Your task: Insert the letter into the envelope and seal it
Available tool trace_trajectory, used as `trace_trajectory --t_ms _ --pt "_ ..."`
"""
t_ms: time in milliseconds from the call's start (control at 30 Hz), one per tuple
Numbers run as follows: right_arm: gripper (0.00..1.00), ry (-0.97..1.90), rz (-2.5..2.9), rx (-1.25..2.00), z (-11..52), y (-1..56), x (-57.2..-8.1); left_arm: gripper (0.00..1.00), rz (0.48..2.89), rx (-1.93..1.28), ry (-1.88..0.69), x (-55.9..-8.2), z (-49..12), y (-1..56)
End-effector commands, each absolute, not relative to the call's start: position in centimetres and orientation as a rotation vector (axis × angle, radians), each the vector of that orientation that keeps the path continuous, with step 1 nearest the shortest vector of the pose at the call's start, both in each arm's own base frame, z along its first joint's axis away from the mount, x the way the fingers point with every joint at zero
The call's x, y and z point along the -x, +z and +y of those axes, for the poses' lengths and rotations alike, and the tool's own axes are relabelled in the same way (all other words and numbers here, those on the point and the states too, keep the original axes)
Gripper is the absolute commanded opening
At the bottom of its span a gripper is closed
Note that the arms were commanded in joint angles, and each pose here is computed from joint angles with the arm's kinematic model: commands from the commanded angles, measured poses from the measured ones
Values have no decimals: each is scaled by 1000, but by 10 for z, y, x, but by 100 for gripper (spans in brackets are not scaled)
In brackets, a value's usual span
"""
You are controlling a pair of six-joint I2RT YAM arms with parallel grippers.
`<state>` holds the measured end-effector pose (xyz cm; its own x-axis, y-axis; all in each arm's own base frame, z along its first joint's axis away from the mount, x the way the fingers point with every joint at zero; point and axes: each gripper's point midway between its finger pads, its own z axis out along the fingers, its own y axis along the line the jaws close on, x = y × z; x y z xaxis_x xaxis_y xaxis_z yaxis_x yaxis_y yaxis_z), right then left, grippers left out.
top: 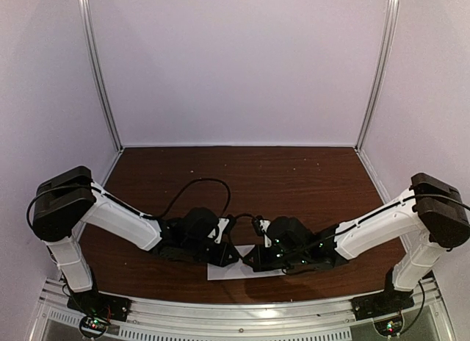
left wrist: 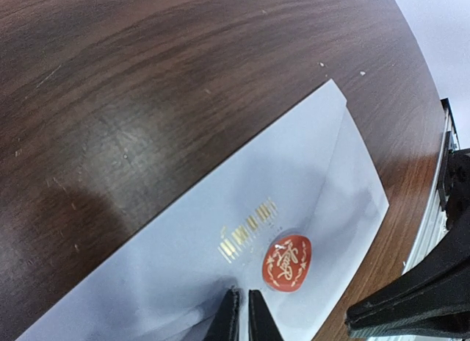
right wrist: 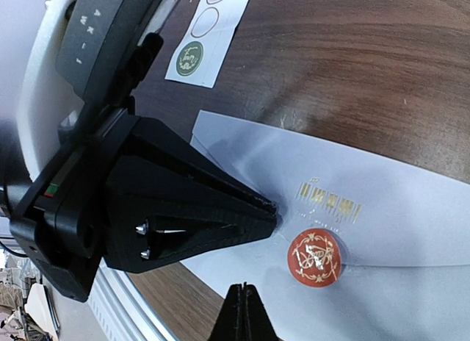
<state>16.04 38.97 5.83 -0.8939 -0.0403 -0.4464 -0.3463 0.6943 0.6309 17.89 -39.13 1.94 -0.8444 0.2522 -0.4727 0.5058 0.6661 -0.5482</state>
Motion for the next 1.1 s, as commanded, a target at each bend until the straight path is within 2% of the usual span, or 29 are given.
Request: trace_trajectory --t_ms 0,500,833,1067 --pt "0 1068 2469 279 395 61 -168 7 2525 -603 -940 -183 -391 16" --pt "0 1042 2546 212 380 20 -175 7 2534 -575 -922 -185 -388 13" --pt "0 1135 2731 277 387 -28 -131 7 2534 -500 -911 -189 -383 13" --pt "0 1196 2741 310 394 -19 -109 7 2543 -493 -889 -189 -379 10"
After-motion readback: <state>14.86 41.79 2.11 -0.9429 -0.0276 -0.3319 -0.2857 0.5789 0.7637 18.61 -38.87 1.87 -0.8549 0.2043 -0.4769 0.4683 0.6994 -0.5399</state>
